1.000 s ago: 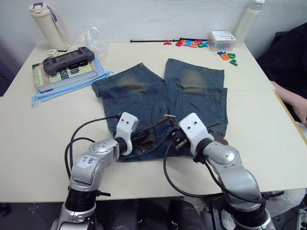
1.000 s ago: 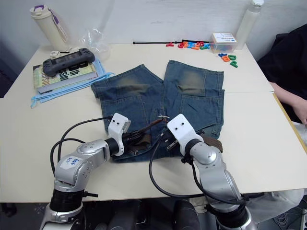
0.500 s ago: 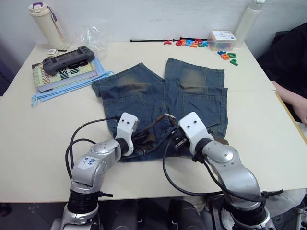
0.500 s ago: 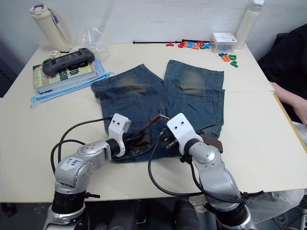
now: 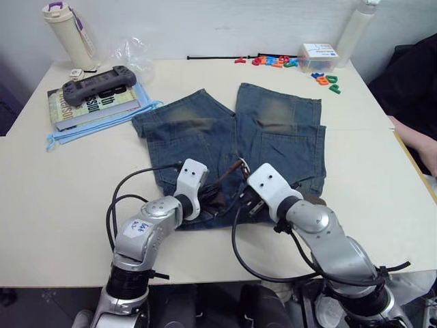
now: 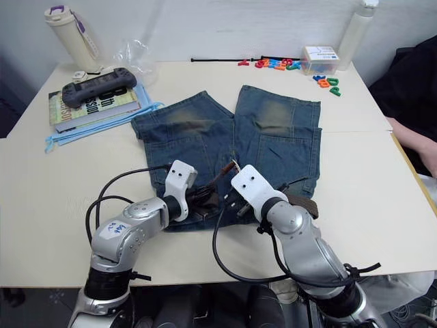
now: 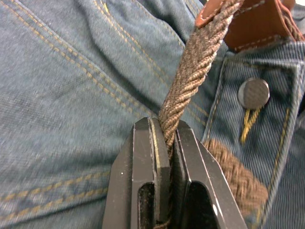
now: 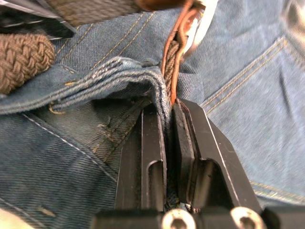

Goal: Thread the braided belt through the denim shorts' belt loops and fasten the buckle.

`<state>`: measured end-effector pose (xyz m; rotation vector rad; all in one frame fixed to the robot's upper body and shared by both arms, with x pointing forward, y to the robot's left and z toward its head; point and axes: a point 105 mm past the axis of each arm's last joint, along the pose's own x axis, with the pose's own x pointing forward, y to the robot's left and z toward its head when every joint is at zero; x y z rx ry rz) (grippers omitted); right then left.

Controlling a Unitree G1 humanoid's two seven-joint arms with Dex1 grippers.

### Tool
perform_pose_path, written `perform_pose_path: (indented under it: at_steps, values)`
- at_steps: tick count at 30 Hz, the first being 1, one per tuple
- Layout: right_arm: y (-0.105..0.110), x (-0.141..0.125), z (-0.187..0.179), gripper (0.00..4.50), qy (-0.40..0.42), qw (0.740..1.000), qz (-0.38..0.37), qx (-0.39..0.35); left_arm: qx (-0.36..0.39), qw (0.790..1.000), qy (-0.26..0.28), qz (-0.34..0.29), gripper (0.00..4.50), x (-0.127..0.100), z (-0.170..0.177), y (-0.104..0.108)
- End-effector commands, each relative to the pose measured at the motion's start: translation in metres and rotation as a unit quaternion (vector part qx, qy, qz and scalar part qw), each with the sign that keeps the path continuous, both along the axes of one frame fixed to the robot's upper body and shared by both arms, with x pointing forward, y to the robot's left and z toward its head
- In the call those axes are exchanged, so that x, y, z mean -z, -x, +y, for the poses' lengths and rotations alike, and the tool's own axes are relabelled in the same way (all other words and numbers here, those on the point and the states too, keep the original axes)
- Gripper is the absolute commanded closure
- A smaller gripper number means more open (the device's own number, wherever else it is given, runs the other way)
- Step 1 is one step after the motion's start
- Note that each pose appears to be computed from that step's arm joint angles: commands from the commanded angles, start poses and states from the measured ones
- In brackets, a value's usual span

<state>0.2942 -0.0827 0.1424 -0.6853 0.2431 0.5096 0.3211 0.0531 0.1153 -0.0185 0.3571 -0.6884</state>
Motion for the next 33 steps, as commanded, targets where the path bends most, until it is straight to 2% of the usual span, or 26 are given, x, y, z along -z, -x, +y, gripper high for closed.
perform_pose_path:
  at_steps: [1, 4, 9, 13, 23, 28, 33]
  values:
    - [0.007, 0.0, 0.015, 4.48, 0.024, 0.998, -0.013, -0.057, 0.033, 0.999, 0.01, -0.015, 4.5, -0.007, -0.019, 0.001]
    - [0.005, 0.001, 0.013, 4.48, 0.032, 0.998, -0.018, -0.056, 0.034, 0.999, 0.005, -0.018, 4.5, -0.007, -0.017, 0.0]
    - [0.002, 0.001, 0.01, 4.48, 0.034, 0.998, -0.024, -0.039, 0.049, 0.995, -0.081, -0.036, 4.5, -0.006, 0.016, 0.009]
    - [0.0, 0.001, 0.008, 4.48, 0.034, 0.999, -0.026, -0.027, 0.049, 0.992, -0.112, -0.031, 4.5, -0.01, 0.031, 0.015]
    - [-0.003, 0.007, 0.009, 4.48, 0.117, 0.99, -0.066, -0.048, 0.009, 0.998, -0.063, -0.021, 4.5, -0.024, 0.013, 0.007]
    - [0.0, 0.012, 0.014, 4.48, 0.135, 0.986, -0.069, -0.067, 0.009, 0.998, -0.061, -0.022, 4.5, -0.023, 0.006, 0.004]
    - [0.0, 0.016, 0.013, 4.48, 0.148, 0.984, -0.067, -0.072, 0.022, 0.997, -0.067, -0.043, 4.5, -0.034, 0.002, 0.004]
